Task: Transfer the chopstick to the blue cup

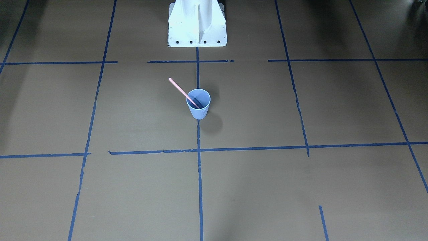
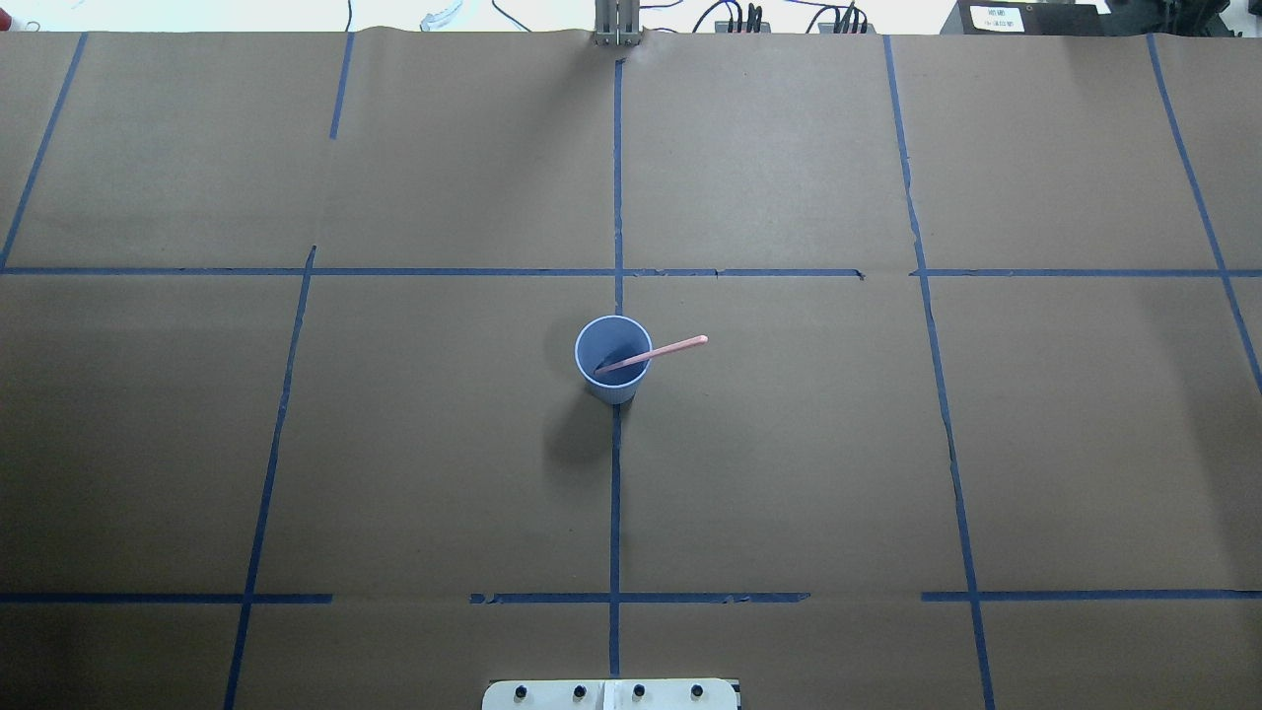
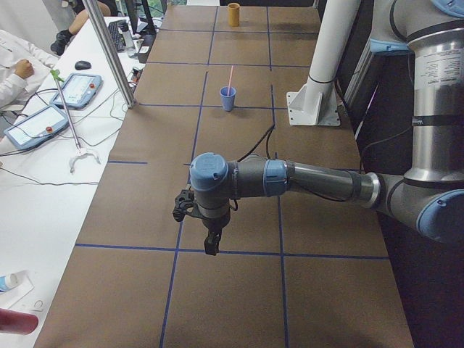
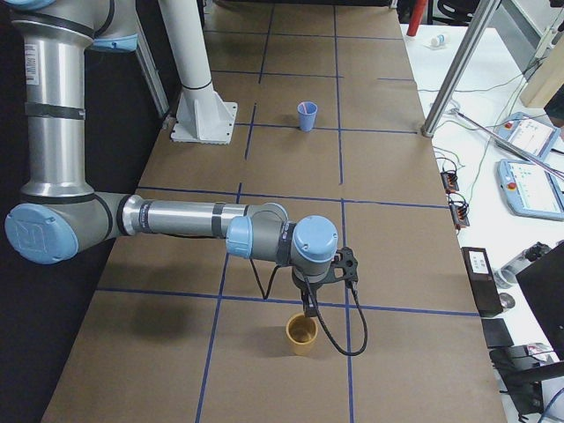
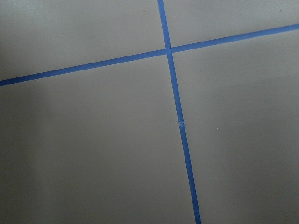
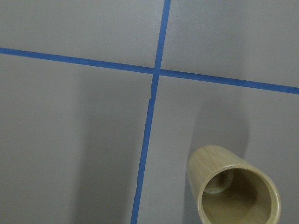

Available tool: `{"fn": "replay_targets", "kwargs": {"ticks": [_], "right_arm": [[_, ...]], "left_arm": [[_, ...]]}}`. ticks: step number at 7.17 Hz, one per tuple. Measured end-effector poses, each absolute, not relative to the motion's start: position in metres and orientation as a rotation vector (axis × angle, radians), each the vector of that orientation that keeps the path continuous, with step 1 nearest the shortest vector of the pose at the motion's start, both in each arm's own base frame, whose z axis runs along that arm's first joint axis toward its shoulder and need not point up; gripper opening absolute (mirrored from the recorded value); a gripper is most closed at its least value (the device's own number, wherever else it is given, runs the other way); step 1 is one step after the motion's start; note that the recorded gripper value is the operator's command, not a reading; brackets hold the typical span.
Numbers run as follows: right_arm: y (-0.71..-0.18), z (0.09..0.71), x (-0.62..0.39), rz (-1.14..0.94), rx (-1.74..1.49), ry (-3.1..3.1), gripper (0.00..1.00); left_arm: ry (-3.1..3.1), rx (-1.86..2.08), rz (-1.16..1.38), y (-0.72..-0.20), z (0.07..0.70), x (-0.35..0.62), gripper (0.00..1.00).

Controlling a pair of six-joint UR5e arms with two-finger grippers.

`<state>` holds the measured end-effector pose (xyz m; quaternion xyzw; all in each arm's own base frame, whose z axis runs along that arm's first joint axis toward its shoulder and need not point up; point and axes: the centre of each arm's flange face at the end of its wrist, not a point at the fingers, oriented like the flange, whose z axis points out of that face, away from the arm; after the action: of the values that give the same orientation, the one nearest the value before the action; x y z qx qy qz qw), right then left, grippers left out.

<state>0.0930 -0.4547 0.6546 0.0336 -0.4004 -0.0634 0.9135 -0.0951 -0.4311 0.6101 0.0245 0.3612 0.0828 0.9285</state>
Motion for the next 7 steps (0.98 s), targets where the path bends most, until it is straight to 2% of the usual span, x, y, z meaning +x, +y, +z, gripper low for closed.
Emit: {"fn": "replay_targets", "kwargs": {"ticks": [7], "right_arm": [[-0.464,0.636,0.081,-0.165,0.094,-0.83,1.0]], "left_arm": [[0.751,0.047,0.194,-0.428,0.612,-0.084,1.0]]}}
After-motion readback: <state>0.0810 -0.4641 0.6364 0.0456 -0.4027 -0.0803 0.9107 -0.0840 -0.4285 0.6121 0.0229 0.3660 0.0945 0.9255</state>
